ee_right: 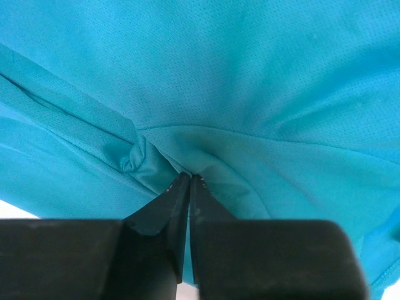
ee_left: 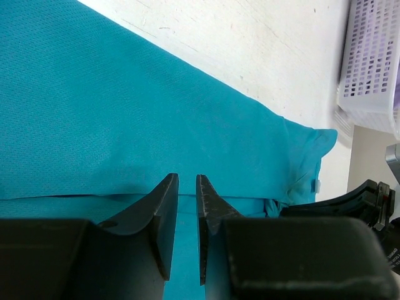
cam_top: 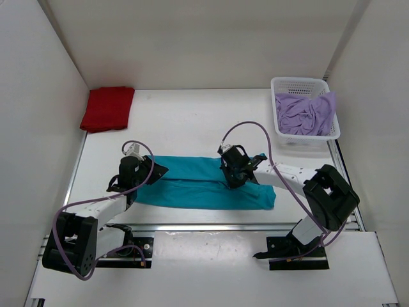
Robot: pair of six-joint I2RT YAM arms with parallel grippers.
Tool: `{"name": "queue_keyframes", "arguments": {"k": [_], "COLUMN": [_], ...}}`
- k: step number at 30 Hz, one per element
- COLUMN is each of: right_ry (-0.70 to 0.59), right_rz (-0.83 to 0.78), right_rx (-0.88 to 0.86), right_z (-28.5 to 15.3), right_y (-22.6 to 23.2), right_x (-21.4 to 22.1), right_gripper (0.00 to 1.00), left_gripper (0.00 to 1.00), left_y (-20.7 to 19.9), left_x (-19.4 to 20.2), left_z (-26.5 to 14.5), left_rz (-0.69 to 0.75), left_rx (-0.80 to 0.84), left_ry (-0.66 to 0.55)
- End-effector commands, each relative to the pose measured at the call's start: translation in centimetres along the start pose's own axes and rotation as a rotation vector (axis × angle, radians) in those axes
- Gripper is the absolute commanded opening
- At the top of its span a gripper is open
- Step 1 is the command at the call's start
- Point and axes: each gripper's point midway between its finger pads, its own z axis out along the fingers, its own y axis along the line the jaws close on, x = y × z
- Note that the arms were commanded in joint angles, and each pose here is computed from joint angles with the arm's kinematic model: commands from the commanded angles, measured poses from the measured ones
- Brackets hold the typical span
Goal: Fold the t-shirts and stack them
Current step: Fold the other side of the tshirt into a rectangle
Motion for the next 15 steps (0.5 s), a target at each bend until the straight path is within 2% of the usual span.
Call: {"name": "queue_keyframes", "arguments": {"k": [1,6,11,14,15], "right_ry": [-0.087,-0.054,0.046,0.102,0.087], "right_rz": [0.001,-0.012,-0.008,0.003,0.004], "right_rx": [-0.031,-0.185,-0.203,-0.255,-0.284], "right_z": [-2.6,-5.3,-5.0,-4.5,-4.4], "right_y": [1.0,3.7,3.8,4.8,5.3], "right_x": [-3.3,-3.6,-1.1,0.7,0.5], "right_gripper": [0.00,0.00,0.00,0.04,0.08], "left_gripper": [0.29,0.29,0.29,0.29,0.30], "left_y": [-1.3,-2.2,-1.9,-0.8,-1.2], "left_x": [-1.4,-3.1,-3.8,-4.4,-4.8], "left_z": [-0.3,-0.4,-0.5,-0.5,-0.6], "left_rz": [0.003,0.002,-0.017,-0.036,-0.041], "left_rx": [0.050,0.057,0.052,0.024,0.036], "left_ry": [-0.036,-0.064,-0.068,-0.090,-0.095]}}
